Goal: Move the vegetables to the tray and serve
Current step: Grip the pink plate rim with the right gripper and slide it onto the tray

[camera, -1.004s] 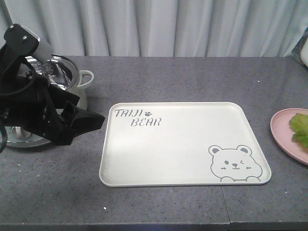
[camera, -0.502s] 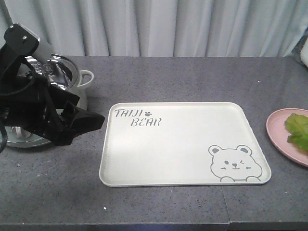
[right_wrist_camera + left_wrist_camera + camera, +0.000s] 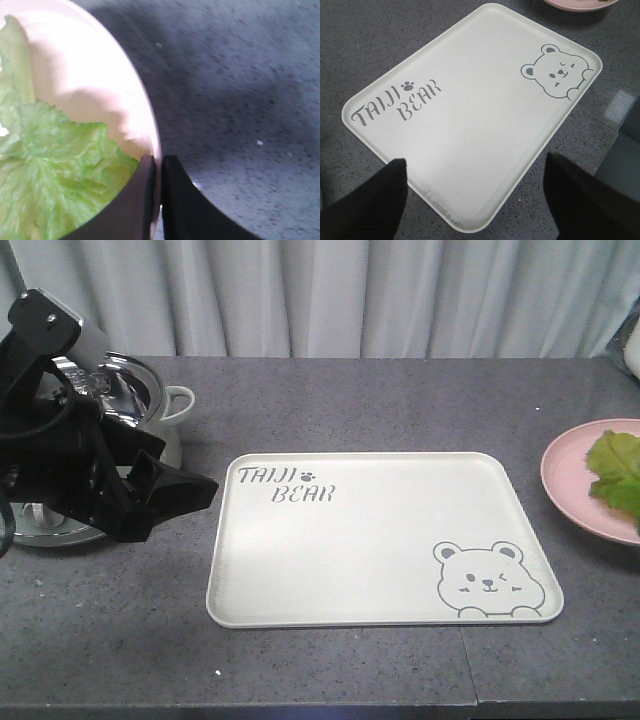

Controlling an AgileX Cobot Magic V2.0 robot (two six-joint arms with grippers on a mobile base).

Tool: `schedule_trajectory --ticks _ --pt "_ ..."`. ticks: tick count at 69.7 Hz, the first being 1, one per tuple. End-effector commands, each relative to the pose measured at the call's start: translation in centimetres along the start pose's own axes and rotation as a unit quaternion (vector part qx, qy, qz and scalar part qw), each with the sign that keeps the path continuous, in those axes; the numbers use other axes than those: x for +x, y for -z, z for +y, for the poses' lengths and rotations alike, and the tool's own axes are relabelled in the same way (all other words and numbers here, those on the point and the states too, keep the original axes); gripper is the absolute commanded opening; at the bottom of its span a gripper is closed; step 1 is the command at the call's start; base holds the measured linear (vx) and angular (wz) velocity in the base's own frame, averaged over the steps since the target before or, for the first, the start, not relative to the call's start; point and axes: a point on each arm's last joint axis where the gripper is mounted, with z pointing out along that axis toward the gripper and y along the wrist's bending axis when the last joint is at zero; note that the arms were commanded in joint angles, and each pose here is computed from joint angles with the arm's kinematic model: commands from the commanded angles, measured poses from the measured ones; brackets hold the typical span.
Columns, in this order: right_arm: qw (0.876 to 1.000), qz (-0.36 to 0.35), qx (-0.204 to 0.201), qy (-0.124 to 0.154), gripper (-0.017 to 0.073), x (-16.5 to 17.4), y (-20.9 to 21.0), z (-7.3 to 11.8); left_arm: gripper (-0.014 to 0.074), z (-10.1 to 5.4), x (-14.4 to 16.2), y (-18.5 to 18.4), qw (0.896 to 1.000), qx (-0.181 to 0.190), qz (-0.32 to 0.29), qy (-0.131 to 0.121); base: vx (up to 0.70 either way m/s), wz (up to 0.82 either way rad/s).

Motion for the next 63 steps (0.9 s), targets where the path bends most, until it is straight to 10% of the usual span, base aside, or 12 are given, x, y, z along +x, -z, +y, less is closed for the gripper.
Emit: schedule_trajectory --ticks 1,18,45,63 --pt "0.997 -0.069 -0.034 0.018 -0.0006 -0.9 3.7 2.0 0.0533 -0.4 -1.3 1.3 0.999 -0.006 -0.047 0.004 0.00 0.00" --pt "0.991 -0.050 -0.097 0.078 -0.0004 -0.9 2.9 7.3 0.0533 -0.4 -1.3 1.3 0.999 -0.006 -0.047 0.004 0.00 0.00" --pt "0.957 -0.014 -0.180 0.227 -0.0004 1.3 0.6 20.6 0.0533 -0.4 -1.3 1.3 0.999 -0.006 -0.047 0.004 0.00 0.00" --pt "0.946 -0.011 -0.200 0.255 -0.0004 2.9 0.0 25.2 0.0533 -0.4 -1.3 1.3 0.999 -0.006 -0.047 0.004 0.00 0.00"
